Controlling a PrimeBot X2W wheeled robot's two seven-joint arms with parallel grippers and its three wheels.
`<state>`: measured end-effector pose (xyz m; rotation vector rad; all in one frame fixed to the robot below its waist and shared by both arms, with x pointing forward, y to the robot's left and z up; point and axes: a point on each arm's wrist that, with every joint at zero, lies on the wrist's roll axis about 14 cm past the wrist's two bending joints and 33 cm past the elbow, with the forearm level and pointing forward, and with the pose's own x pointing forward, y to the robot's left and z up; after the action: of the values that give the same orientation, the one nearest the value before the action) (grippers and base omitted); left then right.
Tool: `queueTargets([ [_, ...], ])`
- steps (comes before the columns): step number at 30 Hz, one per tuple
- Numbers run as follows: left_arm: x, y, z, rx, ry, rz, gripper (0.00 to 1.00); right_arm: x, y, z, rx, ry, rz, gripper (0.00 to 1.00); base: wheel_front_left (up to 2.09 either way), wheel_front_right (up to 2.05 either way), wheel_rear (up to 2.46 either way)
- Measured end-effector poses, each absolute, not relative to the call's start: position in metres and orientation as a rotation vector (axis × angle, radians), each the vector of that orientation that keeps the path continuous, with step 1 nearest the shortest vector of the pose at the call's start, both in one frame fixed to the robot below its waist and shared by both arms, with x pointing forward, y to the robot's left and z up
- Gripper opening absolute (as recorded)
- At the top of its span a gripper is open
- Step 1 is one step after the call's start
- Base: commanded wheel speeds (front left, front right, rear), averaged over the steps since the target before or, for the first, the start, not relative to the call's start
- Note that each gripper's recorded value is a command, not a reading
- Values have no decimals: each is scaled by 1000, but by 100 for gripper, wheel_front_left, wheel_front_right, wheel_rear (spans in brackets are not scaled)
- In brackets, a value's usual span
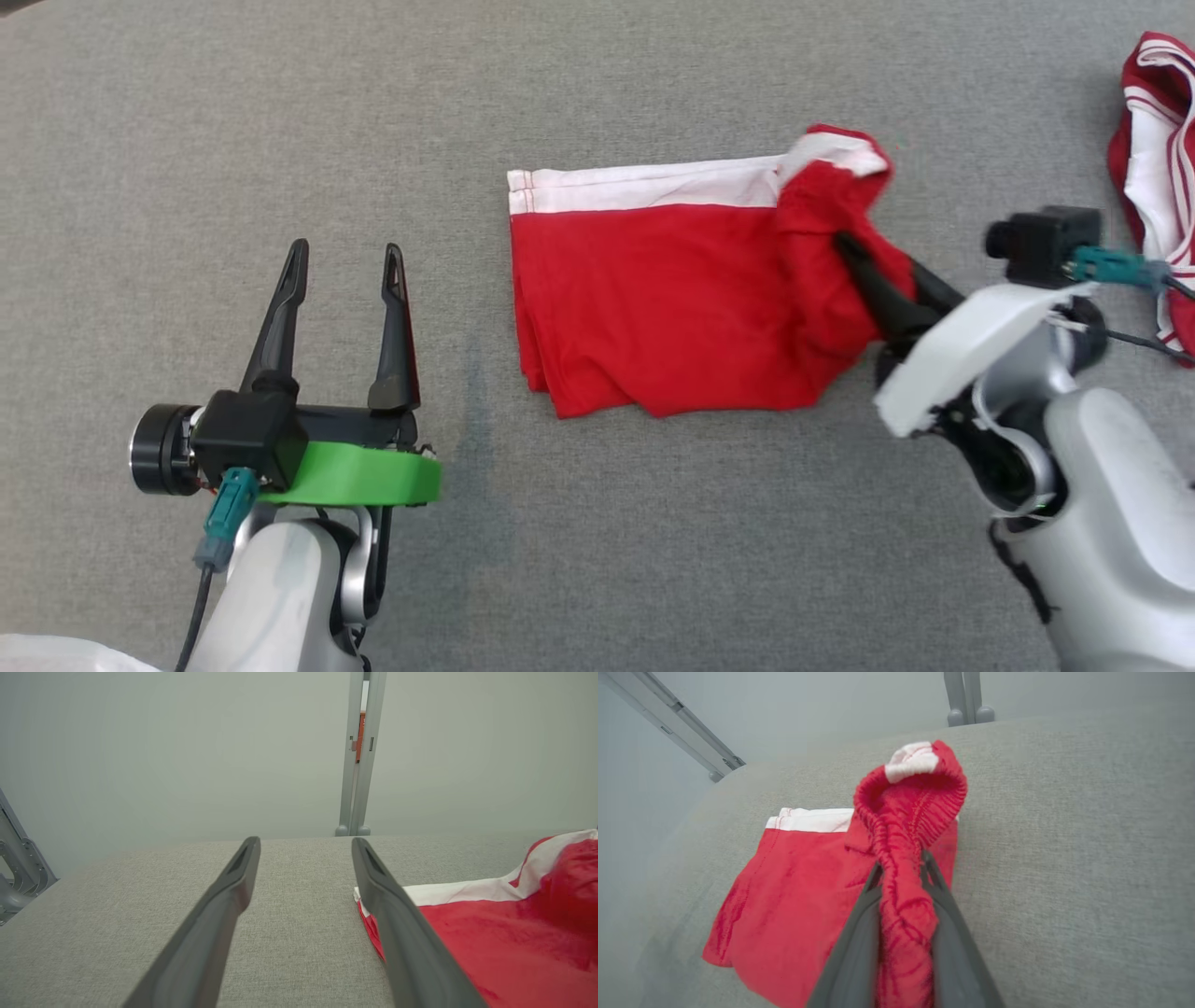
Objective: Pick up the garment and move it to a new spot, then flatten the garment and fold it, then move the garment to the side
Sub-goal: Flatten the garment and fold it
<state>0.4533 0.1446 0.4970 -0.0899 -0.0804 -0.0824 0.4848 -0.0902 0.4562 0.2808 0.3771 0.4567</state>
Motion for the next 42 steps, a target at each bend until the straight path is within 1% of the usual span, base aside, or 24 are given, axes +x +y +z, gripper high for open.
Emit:
queueTargets([
  [5,452,148,495,-93,-75,-66,100,477,-24,463,360,415,617,0,0,0,0],
  [9,451,150,494,-98,-71,-58,100,471,10,455,395,457,685,0,0,0,0],
  [10,451,151,494,-97,-69,-55,100,471,16,454,406,458,693,10,0,0,0],
  [11,450,152,493,-98,-67,-52,100,471,21,452,411,459,700,33,0,0,0],
  [12,450,153,493,-98,-65,-48,100,470,26,451,408,457,712,99,0,0,0],
  [13,449,154,492,-98,-63,-45,100,469,31,452,412,448,721,100,0,0,0],
  [19,449,155,489,-96,-54,-41,100,462,61,470,442,330,800,100,0,0,0],
  [21,449,155,488,-95,-52,-42,100,463,61,477,411,262,814,100,0,0,0],
  [24,450,154,489,-94,-54,-44,100,472,50,492,384,132,794,100,0,0,0],
  [28,450,154,488,-93,-53,-43,100,486,18,507,380,10,706,100,0,0,0],
  [34,447,154,484,-84,-40,-46,100,493,-55,505,335,-41,514,100,0,0,0],
  [37,445,154,483,-82,-36,-47,100,488,-96,505,300,-62,408,100,0,0,0],
  [42,442,152,484,-78,-33,-53,100,468,-158,506,224,-83,248,100,0,0,0],
])
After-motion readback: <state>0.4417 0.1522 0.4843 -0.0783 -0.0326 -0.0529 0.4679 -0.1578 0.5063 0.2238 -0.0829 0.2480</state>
